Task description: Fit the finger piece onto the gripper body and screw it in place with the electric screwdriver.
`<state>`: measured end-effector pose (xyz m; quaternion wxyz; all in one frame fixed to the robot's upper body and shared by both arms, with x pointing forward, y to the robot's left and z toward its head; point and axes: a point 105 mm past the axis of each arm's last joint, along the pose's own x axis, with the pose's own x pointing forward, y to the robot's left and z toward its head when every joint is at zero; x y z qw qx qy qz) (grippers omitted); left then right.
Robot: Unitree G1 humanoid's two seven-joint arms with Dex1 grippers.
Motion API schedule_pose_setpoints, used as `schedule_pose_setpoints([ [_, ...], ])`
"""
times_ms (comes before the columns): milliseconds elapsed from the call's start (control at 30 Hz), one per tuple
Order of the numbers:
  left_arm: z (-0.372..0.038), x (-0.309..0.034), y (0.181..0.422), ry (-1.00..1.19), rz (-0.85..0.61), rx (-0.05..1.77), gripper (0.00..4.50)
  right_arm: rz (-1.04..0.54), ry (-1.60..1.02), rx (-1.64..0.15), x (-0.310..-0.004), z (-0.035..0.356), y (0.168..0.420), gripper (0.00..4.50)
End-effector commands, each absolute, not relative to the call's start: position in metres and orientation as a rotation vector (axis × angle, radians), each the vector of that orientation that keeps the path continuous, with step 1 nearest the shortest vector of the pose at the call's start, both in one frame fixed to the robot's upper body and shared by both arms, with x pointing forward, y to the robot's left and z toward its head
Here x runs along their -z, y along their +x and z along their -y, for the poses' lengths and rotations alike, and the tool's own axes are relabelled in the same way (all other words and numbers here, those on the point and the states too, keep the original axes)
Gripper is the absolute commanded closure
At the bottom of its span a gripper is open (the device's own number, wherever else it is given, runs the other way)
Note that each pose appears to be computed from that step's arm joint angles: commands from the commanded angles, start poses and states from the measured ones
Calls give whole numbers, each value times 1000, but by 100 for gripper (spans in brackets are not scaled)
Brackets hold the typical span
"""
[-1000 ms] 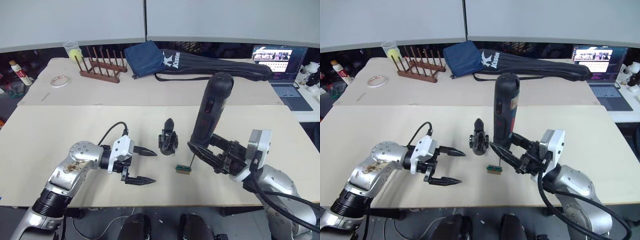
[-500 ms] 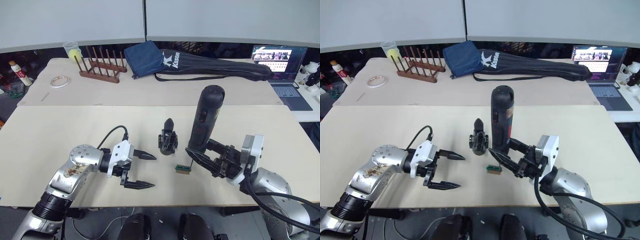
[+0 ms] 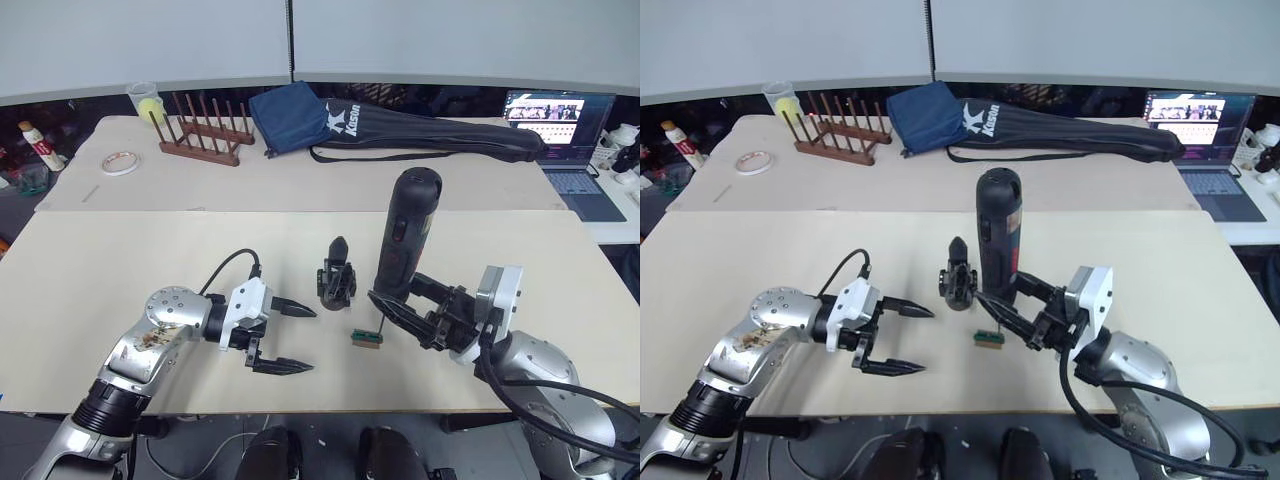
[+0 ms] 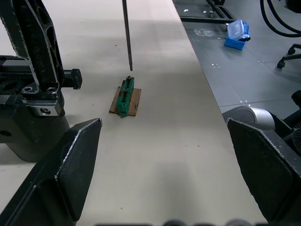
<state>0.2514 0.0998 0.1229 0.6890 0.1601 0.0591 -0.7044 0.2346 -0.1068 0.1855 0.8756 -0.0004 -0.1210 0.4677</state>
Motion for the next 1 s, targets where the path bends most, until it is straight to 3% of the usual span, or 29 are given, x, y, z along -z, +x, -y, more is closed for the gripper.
schedule_pose_setpoints([
  [33, -96, -130, 253, 375, -96, 1584, 0, 348, -35, -978, -203, 108, 230, 255],
  [1000, -93, -132, 253, 390, -89, 1580, 0, 324, -50, -990, -200, 106, 233, 255],
])
